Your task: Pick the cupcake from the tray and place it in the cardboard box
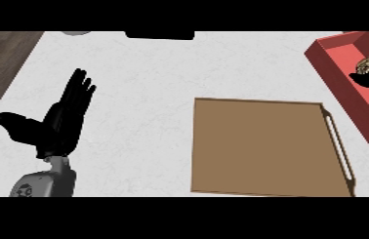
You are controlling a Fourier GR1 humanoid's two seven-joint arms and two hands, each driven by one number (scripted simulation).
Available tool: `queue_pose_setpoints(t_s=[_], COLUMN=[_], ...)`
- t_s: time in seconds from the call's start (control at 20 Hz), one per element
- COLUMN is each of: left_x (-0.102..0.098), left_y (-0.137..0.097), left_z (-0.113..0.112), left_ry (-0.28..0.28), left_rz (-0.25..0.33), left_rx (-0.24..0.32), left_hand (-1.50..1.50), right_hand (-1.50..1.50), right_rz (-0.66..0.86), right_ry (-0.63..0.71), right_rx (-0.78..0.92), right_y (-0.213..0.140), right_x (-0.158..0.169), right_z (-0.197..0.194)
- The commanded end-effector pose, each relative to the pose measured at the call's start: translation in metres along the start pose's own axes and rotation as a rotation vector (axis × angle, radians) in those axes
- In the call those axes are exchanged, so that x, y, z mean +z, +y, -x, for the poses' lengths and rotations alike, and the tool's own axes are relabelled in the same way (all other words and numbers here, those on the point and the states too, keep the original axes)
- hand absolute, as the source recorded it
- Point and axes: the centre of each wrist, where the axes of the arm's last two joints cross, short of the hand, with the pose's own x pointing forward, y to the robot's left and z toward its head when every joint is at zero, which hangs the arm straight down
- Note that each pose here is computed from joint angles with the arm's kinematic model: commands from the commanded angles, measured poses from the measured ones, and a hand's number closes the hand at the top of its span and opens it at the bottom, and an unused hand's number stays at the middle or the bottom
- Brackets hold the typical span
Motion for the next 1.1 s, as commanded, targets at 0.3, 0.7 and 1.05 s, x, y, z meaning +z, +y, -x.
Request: queue_pose_setpoints(t_s=[0.3,0.7,1.05], left_x=[-0.004,-0.005,0.004], left_y=[0.009,-0.006,-0.002], left_z=[-0.013,-0.009,-0.006], left_ry=[-0.013,-0.002,-0.003], left_rz=[-0.002,0.003,-0.024], left_rx=[-0.008,0.023,0.027], left_hand=[0.00,0.00,0.00], right_hand=[-1.50,-1.50,-1.50], right_rz=[-0.063,0.328,0.298], right_ry=[0.011,-0.111,-0.019], right_rx=[-0.137,-0.554,-1.037], right_y=[0.044,-0.007,-0.015], right_x=[0.004,-0.017,-0.015], right_z=[0.027,0.017,0.045])
